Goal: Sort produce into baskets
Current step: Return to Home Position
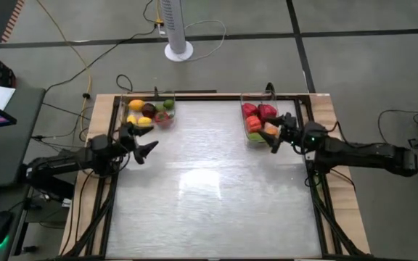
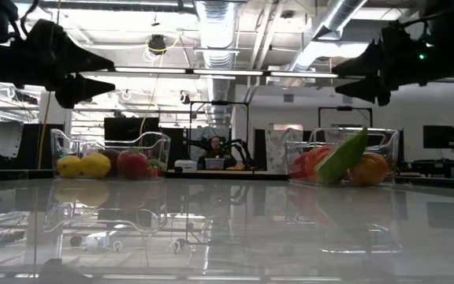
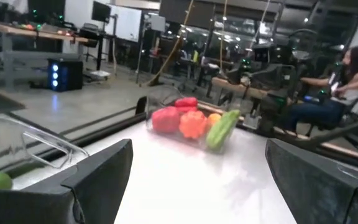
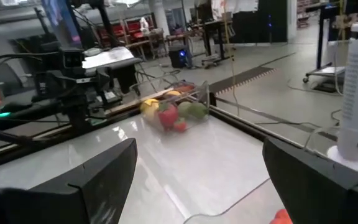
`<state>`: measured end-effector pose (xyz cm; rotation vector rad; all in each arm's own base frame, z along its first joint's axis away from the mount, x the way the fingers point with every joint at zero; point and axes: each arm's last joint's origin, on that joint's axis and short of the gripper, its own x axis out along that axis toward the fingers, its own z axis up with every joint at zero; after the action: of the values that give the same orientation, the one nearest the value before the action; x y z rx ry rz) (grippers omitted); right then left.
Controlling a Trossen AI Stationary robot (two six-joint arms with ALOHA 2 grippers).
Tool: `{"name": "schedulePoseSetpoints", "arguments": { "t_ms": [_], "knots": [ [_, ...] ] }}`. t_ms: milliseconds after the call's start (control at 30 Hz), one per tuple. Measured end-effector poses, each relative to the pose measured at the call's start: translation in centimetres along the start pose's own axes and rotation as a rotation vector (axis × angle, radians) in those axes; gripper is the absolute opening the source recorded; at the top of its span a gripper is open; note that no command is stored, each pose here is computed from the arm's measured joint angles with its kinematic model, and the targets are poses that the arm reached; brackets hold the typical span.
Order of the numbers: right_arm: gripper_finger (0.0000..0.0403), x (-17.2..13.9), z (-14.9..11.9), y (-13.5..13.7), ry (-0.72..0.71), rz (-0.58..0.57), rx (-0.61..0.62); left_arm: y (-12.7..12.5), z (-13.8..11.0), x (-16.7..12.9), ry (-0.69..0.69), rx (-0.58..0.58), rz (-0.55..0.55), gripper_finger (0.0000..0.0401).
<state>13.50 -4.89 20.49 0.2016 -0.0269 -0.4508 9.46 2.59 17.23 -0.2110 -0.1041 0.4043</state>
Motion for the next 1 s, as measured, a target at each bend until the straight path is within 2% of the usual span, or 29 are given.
{"name": "schedulePoseSetpoints", "arguments": {
  "t_ms": [133, 267, 400, 567, 733, 1000],
  "knots": [
    [0.0373, -0.7, -1.6, 0.0, -0.017, 0.033, -0.003, -0.3, 0.0, -0.2, 0.005, 0.030, -0.055, 0.0355],
    [0.0373, -1.4, -3.0, -0.1, -0.093, 0.069, 0.024, -0.4, -0.2, -0.1, 0.022, 0.031, -0.062, 0.0355],
    [0.0373, -1.5, -2.6, 0.1, -0.133, 0.067, 0.035, -0.6, -0.4, -0.1, 0.057, -0.066, -0.128, 0.0355],
    [0.0373, -1.5, -2.5, 0.1, -0.147, 0.057, 0.038, -0.7, -0.5, -0.2, 0.077, -0.057, -0.168, 0.0355],
    [0.0373, -1.5, -2.7, 0.0, -0.125, 0.050, 0.113, -0.7, -0.5, -0.2, 0.075, -0.057, -0.163, 0.0355],
    [0.0373, -1.4, -4.0, -0.2, -0.003, 0.020, 0.093, -0.6, -0.5, -0.1, 0.074, -0.057, -0.163, 0.0355]
  ]
}}
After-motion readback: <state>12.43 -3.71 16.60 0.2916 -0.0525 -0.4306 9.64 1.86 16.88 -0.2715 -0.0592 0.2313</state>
